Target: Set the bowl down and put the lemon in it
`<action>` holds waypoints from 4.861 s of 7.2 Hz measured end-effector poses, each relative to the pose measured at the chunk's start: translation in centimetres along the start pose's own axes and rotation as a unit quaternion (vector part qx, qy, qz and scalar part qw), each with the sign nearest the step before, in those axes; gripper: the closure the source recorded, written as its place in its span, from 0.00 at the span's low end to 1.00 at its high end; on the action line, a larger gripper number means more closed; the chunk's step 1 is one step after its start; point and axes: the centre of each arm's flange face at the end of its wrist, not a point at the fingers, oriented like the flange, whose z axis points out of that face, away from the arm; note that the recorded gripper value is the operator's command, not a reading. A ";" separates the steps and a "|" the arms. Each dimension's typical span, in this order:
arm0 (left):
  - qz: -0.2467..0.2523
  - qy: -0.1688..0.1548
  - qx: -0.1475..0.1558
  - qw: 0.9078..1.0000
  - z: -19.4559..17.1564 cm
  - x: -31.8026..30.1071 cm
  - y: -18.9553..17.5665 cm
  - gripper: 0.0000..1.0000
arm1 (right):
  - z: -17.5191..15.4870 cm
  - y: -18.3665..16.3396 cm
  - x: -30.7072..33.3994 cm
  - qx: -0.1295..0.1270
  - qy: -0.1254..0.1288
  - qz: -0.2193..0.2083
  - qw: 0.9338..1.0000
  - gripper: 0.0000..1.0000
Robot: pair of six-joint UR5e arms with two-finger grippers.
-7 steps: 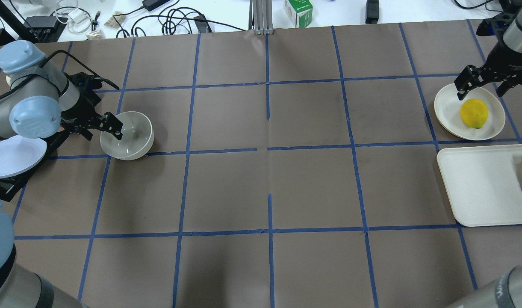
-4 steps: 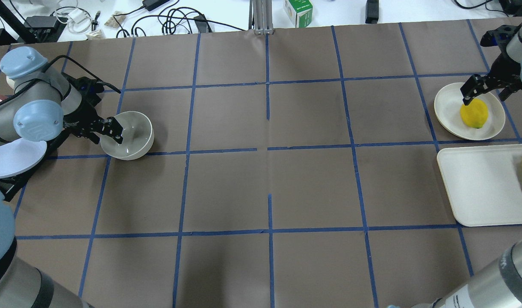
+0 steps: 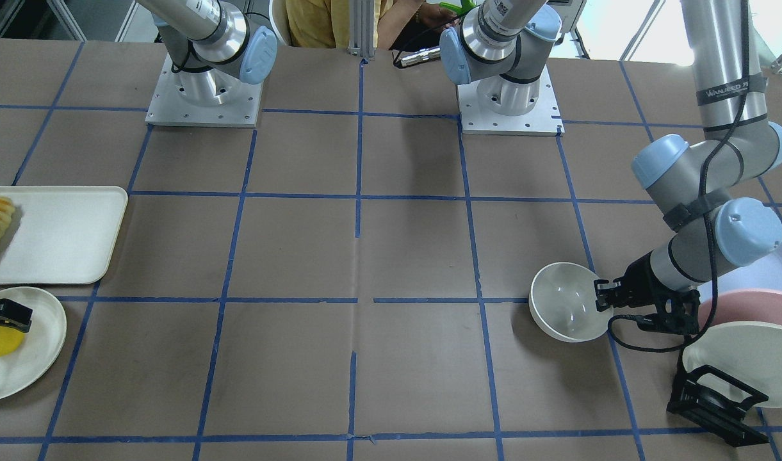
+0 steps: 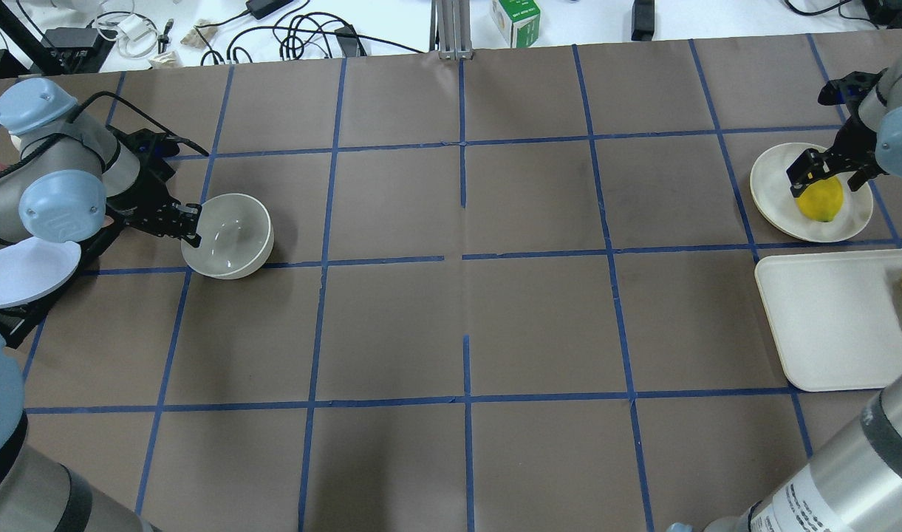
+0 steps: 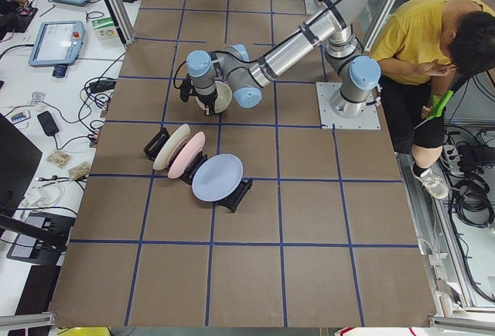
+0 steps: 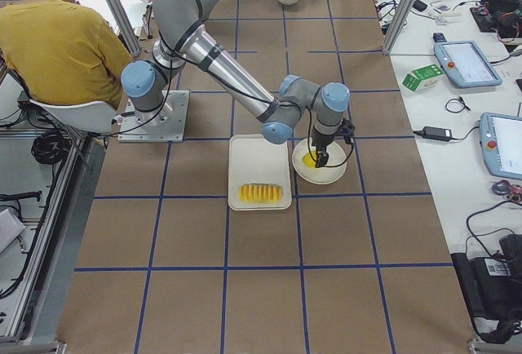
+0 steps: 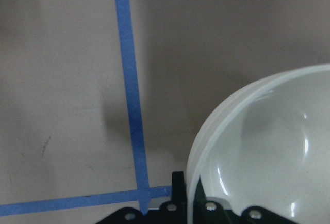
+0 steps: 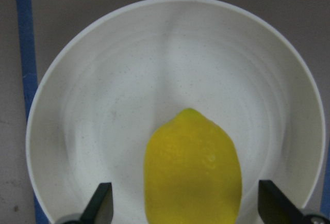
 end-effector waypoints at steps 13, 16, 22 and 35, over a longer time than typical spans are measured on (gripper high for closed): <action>-0.084 0.018 0.027 0.996 3.9 36.3 2.3 0.66 | -14.9 1.2 -16.9 0.016 -0.035 0.023 0.999 1.00; -0.073 0.020 0.047 0.996 3.7 36.4 1.6 0.01 | -17.3 2.1 -31.2 0.022 -0.059 0.050 0.997 1.00; 0.016 -0.041 0.007 0.999 -14.9 26.4 3.9 0.00 | -14.3 3.8 -48.6 0.041 -0.072 0.063 0.995 1.00; -0.045 -0.030 -0.022 0.998 -24.0 24.0 6.9 0.00 | -2.9 5.1 -58.8 0.011 -0.060 0.082 0.995 0.00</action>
